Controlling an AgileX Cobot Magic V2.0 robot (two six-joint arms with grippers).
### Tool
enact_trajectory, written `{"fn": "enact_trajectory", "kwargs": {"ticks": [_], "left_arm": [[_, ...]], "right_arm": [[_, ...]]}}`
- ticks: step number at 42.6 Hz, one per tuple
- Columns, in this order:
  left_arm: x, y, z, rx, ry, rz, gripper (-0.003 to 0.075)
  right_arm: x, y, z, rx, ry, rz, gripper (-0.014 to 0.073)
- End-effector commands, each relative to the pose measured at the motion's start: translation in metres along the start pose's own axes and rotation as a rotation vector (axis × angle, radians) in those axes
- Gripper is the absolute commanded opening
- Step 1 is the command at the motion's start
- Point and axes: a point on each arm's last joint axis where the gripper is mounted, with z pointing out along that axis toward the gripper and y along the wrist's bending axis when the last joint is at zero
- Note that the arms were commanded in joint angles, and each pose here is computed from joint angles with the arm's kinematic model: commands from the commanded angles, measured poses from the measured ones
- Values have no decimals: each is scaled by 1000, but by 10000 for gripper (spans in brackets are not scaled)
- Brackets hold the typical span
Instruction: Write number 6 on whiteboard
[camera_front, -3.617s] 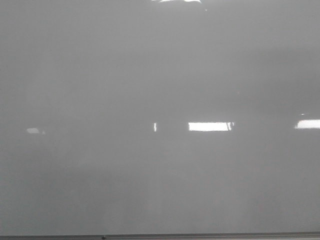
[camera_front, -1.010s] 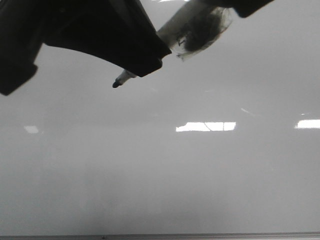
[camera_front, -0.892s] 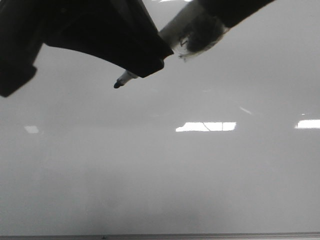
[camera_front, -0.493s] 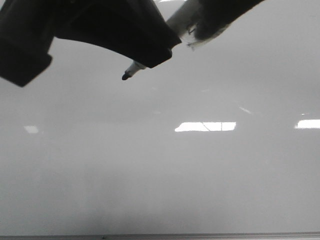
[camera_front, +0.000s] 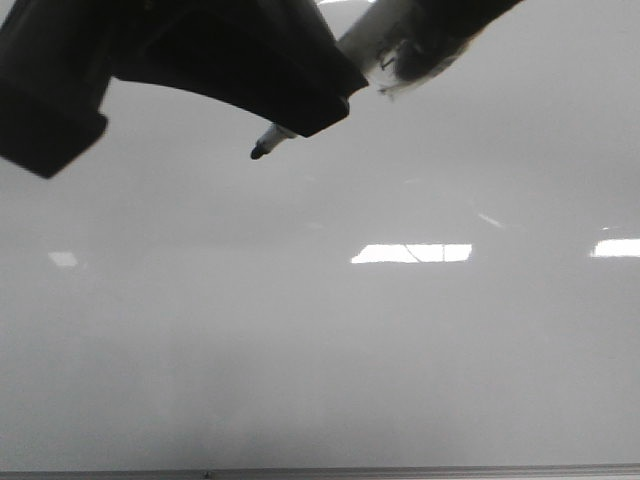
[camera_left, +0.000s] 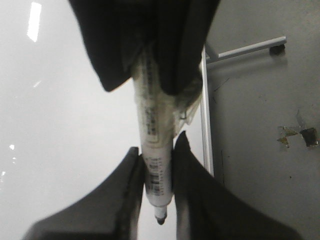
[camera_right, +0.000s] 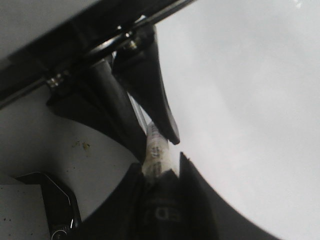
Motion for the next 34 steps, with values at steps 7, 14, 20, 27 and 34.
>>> {"fn": "enact_trajectory", "kwargs": {"ticks": [7,14,20,27,34], "left_arm": [[-19,12,-15,-85,-152,-69,465],[-19,11,-15,-77,-156,-89,463],[-20,10,-15,-67,-159,-113,272],[-19,10,-17,-55,-156,-157,-20],[-10,5,-31,-90,-202,-262,-20]], "right_arm": [[11,-27,-32,166,27,36,-69],[28,-40,-49,299,19,113,-69],[36,-43,-53,331,32,145,-69],[36,-42,-53,327,38,146,-69],[33,-43,-52,334,6,153,-69]]}}
